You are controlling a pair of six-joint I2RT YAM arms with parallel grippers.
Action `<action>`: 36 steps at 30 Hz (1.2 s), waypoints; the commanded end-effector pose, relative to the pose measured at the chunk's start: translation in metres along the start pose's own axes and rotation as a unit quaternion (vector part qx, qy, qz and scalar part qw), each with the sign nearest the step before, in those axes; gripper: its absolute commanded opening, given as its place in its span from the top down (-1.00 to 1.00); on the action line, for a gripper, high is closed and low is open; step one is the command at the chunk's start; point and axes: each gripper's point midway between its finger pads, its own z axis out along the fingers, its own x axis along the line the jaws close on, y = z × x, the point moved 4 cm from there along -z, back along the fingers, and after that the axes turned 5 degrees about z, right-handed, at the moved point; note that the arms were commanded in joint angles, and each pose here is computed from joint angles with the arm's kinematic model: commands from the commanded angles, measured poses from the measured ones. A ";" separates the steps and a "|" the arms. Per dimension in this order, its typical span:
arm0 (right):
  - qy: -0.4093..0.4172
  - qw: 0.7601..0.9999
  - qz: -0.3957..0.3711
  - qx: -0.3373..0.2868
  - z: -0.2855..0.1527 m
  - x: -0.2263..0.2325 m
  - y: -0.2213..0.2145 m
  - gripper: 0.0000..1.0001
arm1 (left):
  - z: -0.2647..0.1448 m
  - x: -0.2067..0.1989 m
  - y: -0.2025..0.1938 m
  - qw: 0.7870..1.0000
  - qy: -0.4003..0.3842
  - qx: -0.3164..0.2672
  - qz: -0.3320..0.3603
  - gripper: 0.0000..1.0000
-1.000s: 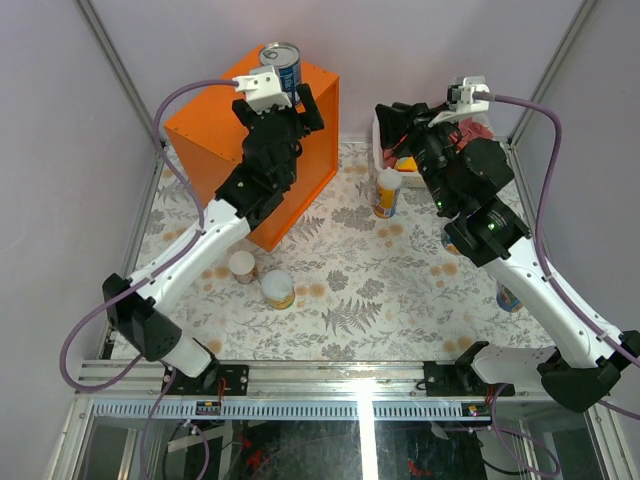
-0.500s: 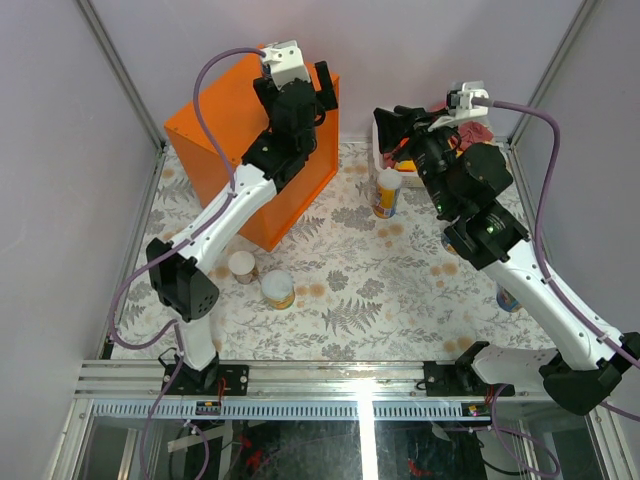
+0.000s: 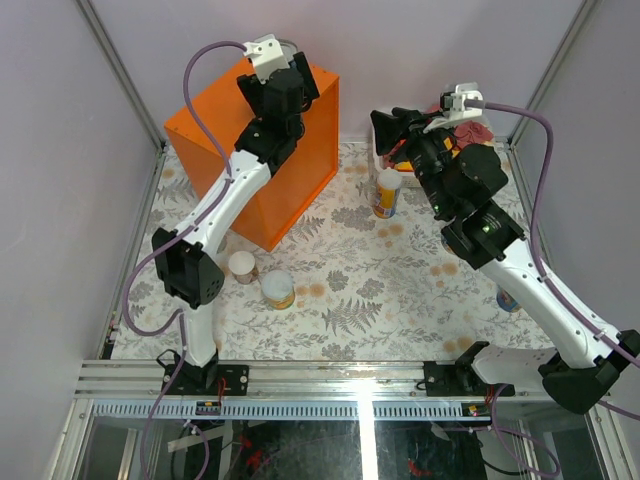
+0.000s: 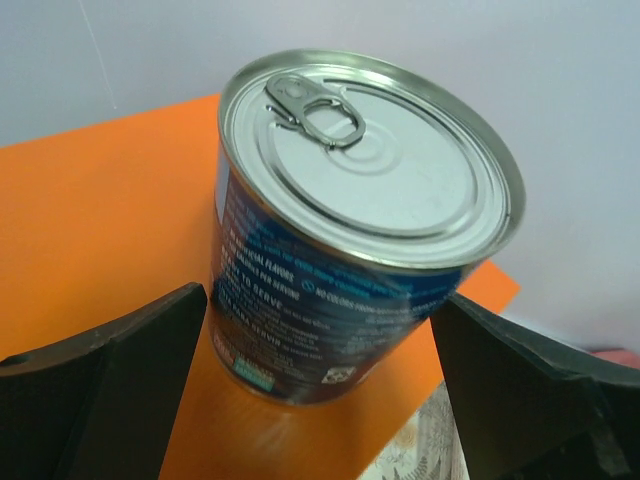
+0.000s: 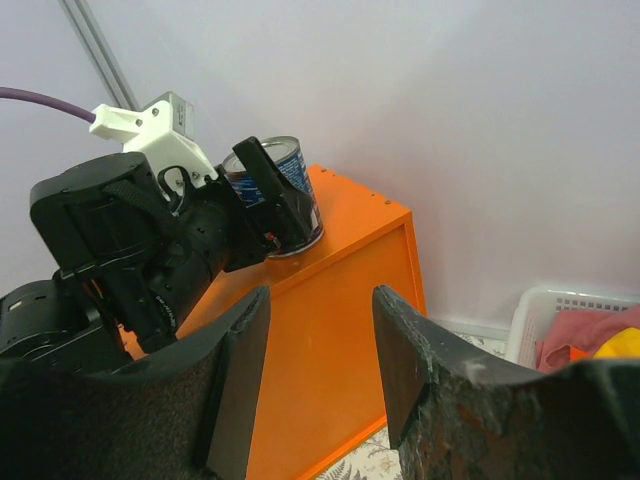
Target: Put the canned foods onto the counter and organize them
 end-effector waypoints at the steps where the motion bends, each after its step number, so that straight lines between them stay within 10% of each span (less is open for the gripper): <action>1: 0.014 0.999 0.001 -0.031 0.006 0.005 0.012 -0.04 | 0.018 0.005 0.011 1.000 0.006 -0.014 -0.027 -0.85; 19: 0.007 1.000 -0.014 -0.025 0.026 -0.001 -0.005 -0.04 | 0.077 0.027 0.017 0.995 -0.028 -0.022 -0.096 -0.71; 36: 0.000 1.000 0.006 -0.026 0.031 -0.015 -0.024 -0.06 | 0.093 0.030 0.009 0.999 -0.035 -0.027 -0.019 -0.75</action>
